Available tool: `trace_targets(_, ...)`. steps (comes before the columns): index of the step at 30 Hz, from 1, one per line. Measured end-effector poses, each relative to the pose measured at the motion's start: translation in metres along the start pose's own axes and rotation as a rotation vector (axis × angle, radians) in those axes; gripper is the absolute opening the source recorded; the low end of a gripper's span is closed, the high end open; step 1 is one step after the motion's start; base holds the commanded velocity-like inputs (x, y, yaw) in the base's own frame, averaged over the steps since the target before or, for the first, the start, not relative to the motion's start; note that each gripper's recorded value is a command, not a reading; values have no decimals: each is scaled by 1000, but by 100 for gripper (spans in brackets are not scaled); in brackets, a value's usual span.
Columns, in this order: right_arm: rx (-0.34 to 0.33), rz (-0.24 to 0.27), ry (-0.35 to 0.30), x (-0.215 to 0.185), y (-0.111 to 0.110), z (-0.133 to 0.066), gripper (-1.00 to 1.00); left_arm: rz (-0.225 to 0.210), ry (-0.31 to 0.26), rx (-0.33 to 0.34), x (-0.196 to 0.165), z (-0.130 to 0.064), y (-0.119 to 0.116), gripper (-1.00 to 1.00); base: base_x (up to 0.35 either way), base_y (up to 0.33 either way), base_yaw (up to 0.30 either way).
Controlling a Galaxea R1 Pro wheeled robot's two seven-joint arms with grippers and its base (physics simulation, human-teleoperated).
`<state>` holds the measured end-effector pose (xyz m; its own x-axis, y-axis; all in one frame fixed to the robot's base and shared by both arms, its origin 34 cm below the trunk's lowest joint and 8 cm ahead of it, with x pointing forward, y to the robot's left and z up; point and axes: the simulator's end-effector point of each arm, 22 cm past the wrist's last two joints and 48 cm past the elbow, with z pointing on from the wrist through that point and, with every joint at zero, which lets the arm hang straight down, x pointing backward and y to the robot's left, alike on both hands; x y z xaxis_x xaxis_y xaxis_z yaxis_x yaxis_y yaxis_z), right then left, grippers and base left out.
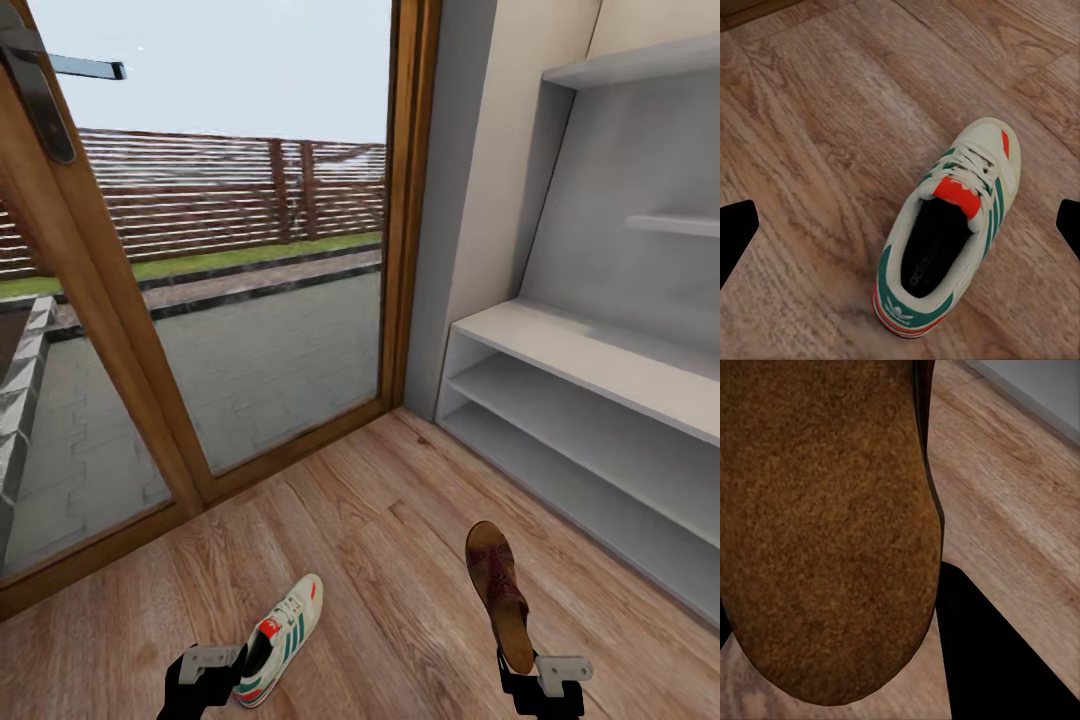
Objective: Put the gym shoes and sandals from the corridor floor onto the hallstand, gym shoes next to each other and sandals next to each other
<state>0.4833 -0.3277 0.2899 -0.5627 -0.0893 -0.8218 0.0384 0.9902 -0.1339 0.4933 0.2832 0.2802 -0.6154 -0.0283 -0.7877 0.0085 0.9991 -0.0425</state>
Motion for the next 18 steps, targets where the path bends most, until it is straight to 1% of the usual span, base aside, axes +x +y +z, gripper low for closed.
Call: trace_targets(18,-1,1,-1,0,1,0,-100,0,0,-1,0,0,1,100,0,3,0)
